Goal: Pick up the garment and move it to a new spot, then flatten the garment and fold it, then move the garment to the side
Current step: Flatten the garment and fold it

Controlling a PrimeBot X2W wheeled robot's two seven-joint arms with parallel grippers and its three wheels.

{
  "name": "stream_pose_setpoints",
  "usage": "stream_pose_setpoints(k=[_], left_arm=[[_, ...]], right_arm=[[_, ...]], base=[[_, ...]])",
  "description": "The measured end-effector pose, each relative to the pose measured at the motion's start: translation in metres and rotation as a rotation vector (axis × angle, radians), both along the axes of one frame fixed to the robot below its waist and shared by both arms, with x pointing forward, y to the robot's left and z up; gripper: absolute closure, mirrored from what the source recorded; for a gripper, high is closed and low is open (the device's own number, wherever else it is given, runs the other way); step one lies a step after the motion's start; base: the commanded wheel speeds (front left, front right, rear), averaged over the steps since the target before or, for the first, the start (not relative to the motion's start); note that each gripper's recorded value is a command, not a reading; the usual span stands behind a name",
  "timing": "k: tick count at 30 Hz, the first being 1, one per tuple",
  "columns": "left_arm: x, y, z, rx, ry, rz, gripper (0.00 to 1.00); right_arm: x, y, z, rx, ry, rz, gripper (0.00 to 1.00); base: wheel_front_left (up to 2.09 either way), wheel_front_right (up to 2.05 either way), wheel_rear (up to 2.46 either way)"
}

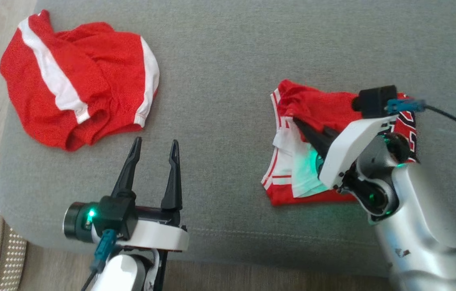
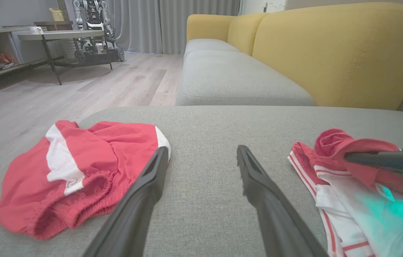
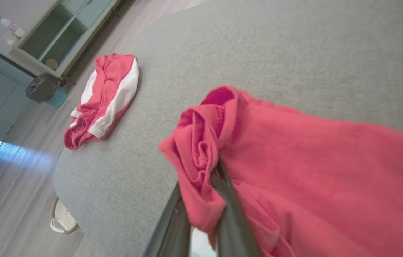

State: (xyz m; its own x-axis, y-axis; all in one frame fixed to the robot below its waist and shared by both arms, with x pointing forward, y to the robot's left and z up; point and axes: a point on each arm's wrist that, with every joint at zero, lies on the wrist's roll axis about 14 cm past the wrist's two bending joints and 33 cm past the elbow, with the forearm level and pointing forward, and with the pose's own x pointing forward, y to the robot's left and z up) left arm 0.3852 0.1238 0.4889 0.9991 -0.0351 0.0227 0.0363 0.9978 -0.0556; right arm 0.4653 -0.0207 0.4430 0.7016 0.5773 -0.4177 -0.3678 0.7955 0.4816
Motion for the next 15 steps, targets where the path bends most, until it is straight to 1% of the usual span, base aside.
stream_pose_setpoints(k=[4, 5, 6, 7, 8, 10, 13, 15], left_arm=[[-0.001, 0.003, -0.004, 0.000, 0.013, 0.010, 0.00], [-0.001, 0.004, -0.005, 0.000, 0.017, 0.012, 0.00], [-0.001, 0.004, -0.006, 0.000, 0.020, 0.010, 0.00], [-0.001, 0.004, -0.007, -0.001, 0.022, 0.009, 0.00], [-0.002, 0.004, -0.006, 0.000, 0.021, 0.009, 0.00], [-0.002, 0.005, -0.006, 0.007, 0.019, 0.011, 0.00], [-0.002, 0.009, -0.003, 0.010, 0.009, 0.023, 0.00], [-0.001, 0.009, 0.000, 0.010, 0.000, 0.024, 0.00]], right_arm=[[-0.006, 0.012, -0.014, -0.004, 0.039, 0.037, 1.00], [-0.006, 0.014, -0.016, -0.005, 0.045, 0.043, 0.80], [-0.007, 0.015, -0.018, -0.009, 0.047, 0.048, 0.80], [-0.007, 0.016, -0.018, -0.009, 0.046, 0.050, 0.18], [-0.006, 0.016, -0.016, -0.006, 0.039, 0.046, 0.00], [-0.004, 0.017, -0.006, 0.019, 0.012, 0.041, 0.00], [0.004, 0.016, 0.029, 0.097, -0.091, 0.010, 0.00], [0.011, 0.004, 0.049, 0.121, -0.159, -0.039, 0.00]], base=[[0.00, 0.00, 0.00], [0.00, 0.00, 0.00], [0.00, 0.00, 0.00], [0.00, 0.00, 0.00], [0.00, 0.00, 0.00], [0.00, 0.00, 0.00], [0.00, 0.00, 0.00], [0.00, 0.00, 0.00]])
